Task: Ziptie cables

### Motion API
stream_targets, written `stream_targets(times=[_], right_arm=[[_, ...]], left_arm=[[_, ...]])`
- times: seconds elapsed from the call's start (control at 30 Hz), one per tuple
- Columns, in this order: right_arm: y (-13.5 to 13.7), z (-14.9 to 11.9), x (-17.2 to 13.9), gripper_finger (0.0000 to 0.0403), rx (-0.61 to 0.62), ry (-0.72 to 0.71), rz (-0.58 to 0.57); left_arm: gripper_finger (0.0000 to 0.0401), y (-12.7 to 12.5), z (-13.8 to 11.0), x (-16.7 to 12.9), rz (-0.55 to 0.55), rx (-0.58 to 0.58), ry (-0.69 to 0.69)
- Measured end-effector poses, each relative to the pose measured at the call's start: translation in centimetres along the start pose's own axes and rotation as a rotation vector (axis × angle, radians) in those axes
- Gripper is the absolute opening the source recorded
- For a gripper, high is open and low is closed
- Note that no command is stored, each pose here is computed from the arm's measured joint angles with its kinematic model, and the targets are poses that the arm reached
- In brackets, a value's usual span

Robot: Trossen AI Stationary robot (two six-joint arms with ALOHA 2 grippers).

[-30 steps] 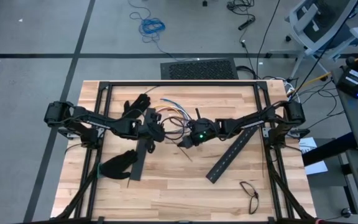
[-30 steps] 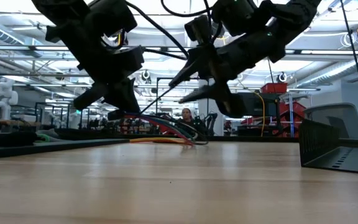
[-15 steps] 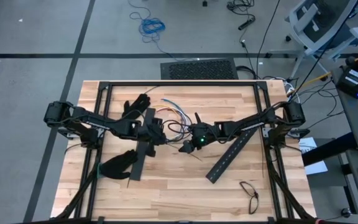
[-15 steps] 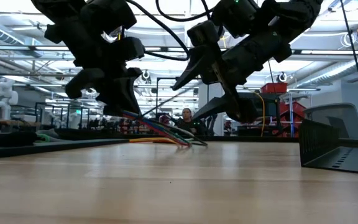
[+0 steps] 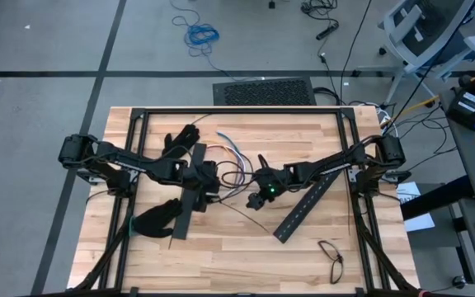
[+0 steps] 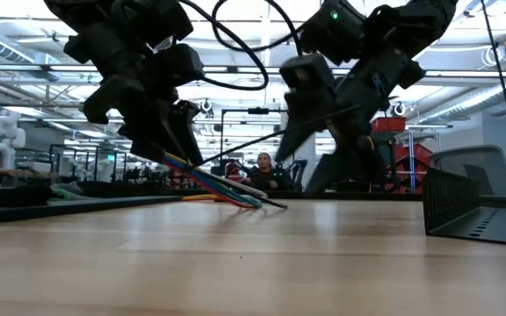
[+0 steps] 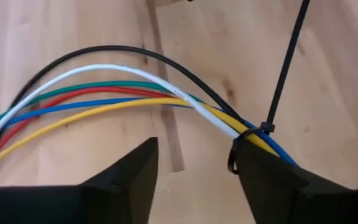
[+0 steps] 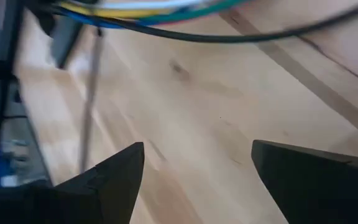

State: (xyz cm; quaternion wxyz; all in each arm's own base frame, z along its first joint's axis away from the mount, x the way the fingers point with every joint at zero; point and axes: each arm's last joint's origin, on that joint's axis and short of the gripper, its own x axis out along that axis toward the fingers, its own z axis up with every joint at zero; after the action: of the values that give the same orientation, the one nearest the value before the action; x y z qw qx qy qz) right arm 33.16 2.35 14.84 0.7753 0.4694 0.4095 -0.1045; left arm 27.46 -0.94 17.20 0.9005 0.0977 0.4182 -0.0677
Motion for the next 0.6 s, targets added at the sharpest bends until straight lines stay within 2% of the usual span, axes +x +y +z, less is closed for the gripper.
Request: stream_targets(times=[0.1,0.17,0.27,0.3,0.5,0.6], right_arm=[[-0.2,-0.1,0.0,0.0295,-0.001,0.014,-0.021],[-0.3,-0.2,0.0,0.0295,-0.021,0.022,-0.029],[-0.6,-0.3,0.0,0.0295,-0.058,0.039,-0.058],[-0.8,-0.4,0.0,0.0295,-0.062,0.044,-0.071],[-1.5,0.3,-0.3,0.0295,-0.058,0.058,-0.098],[-1.4,0.1,-0.2,0.0295,-0.025,0.080,-0.080]], left_arm=[[0.0230,-0.1,-0.1,0.0,-0.033,-0.022,0.001],[0.0240,0.0,-0.1,-0.1,-0.057,-0.087,0.009],[0.0246,0.6,0.2,-0.8,-0.191,-0.161,0.080],[0.0246,0.9,0.5,-1.1,-0.203,-0.175,0.101],[0.0246,3.9,1.5,-2.2,-0.141,-0.272,0.085],[0.0246,4.7,0.8,-2.7,-0.163,-0.323,0.157]])
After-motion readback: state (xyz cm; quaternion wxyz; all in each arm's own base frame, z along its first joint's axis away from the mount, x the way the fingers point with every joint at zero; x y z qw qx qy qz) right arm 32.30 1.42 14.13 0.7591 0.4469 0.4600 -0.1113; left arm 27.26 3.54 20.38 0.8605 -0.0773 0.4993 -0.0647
